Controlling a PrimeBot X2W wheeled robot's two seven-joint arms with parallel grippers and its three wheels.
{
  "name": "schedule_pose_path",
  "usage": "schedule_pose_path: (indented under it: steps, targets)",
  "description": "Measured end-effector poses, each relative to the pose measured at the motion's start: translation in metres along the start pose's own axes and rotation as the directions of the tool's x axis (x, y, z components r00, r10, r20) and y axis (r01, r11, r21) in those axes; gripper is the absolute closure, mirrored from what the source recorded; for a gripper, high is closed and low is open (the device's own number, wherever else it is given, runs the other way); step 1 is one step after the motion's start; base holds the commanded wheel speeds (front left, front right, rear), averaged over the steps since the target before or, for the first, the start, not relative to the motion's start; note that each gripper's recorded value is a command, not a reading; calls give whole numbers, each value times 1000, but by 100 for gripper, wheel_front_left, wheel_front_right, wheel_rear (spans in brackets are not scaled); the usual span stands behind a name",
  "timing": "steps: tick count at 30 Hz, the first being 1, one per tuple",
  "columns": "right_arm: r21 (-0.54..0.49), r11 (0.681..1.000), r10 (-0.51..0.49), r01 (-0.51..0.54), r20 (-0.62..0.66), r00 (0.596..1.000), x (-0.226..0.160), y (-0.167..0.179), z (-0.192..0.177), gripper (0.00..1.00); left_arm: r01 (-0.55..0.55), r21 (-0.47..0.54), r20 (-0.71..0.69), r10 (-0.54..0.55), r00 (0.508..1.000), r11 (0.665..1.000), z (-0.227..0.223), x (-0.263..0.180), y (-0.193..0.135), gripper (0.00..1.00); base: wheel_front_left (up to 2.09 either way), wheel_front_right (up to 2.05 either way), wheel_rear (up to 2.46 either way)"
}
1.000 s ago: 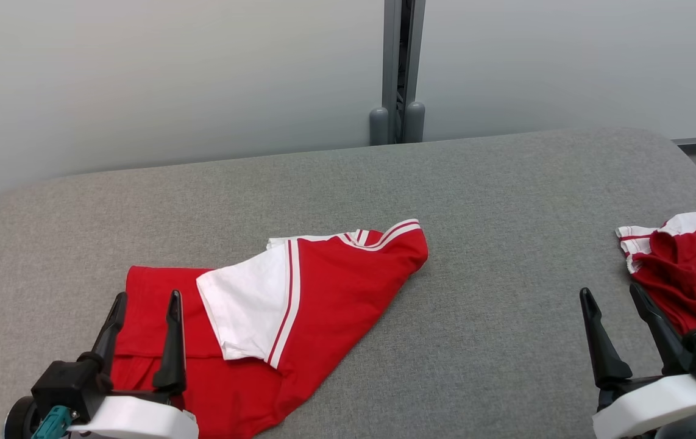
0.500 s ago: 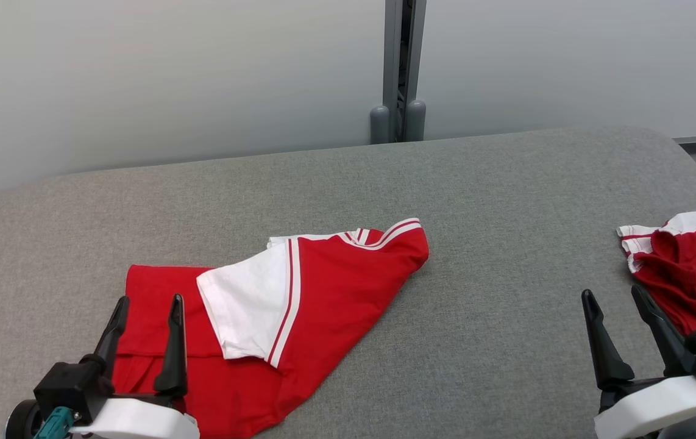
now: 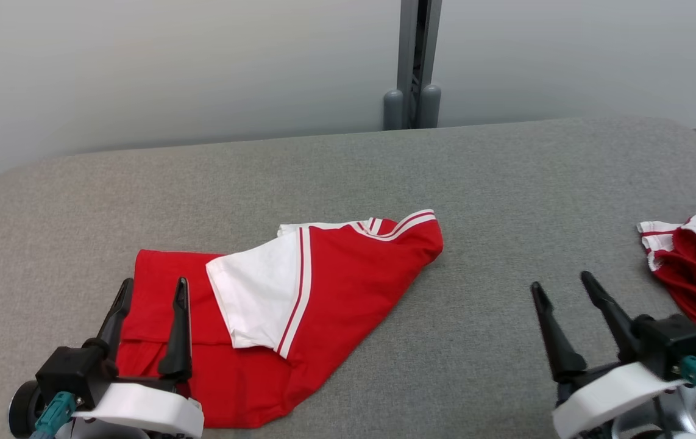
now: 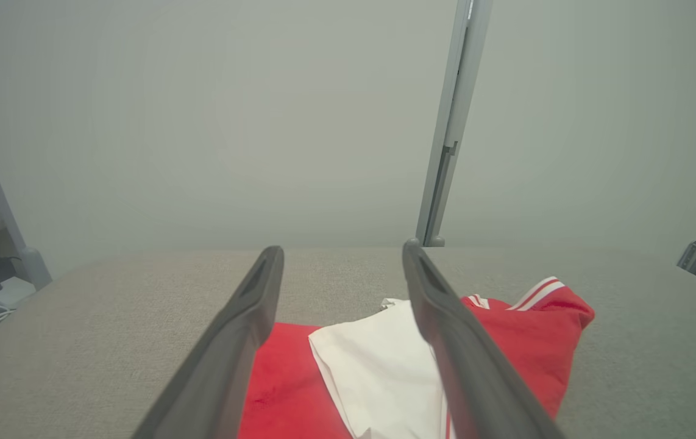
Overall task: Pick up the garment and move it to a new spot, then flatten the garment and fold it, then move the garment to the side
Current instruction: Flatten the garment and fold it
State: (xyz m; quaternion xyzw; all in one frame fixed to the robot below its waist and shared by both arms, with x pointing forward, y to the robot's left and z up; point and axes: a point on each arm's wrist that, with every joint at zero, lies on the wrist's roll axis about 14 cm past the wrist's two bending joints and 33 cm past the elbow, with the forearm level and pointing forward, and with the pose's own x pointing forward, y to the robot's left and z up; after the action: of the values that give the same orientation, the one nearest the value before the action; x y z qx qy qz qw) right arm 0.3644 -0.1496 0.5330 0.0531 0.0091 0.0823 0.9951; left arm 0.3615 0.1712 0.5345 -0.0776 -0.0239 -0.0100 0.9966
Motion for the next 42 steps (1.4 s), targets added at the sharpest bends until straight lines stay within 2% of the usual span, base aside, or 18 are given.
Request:
schedule_pose_path:
  steps: [4, 7, 10, 16, 21, 24, 27, 31, 33, 34, 38, 42]
  targets:
    - [-21, 985, 168, -169, -36, 985, 22, 49, -8, 0, -17, -2, 9, 17, 1000, 1000, 2, 5, 5, 0, 0, 0, 0]
    - [-26, 944, 325, -328, -94, 941, 32, 97, -24, 0, -29, -7, 10, 29, 1000, 1000, 1, 8, 9, 0, 0, 0, 0]
    - [-30, 878, 469, -479, -154, 870, 36, 141, -42, 0, -49, -10, 12, 49, 999, 999, 0, 10, 14, 0, 0, 0, 0]
    - [-5, 713, 677, -702, -258, 689, 30, 215, -78, 0, -93, -18, 9, 93, 996, 996, -6, 9, 26, 0, 0, 0, 0]
    - [-12, 602, 753, -798, -323, 573, 33, 251, -102, 0, -120, -23, 4, 120, 993, 993, -11, 9, 34, 0, 0, 0, 0]
    - [-15, 563, 767, -827, -365, 528, 40, 262, -117, 0, -128, -24, -5, 128, 992, 992, -16, 10, 36, 0, 0, 0, 0]
    - [-25, 542, 764, -840, -402, 505, 52, 266, -132, 0, -131, -28, -12, 130, 991, 991, -21, 14, 36, 0, 0, 0, 0]
    - [-2, 535, 762, -845, -432, 483, 63, 271, -150, 0, -131, -33, -34, 130, 991, 991, -31, 18, 37, 0, 0, 0, 0]
    - [16, 538, 766, -843, -427, 481, 70, 273, -154, 73, -136, -36, -45, 134, 990, 990, -37, 22, 37, 0, 0, 0, 0]
    - [24, 541, 766, -841, -427, 481, 73, 274, -156, 100, -137, -37, -47, 135, 990, 990, -39, 23, 38, 0, 0, 0, 0]
    - [68, 566, 772, -822, -393, 499, 81, 273, -158, 100, -131, -38, -59, 128, 990, 991, -47, 30, 37, 0, 0, 0, 0]
    - [106, 610, 765, -785, -338, 549, 89, 264, -147, 100, -118, -41, -60, 115, 992, 992, -49, 34, 34, 0, 0, 0, 0]
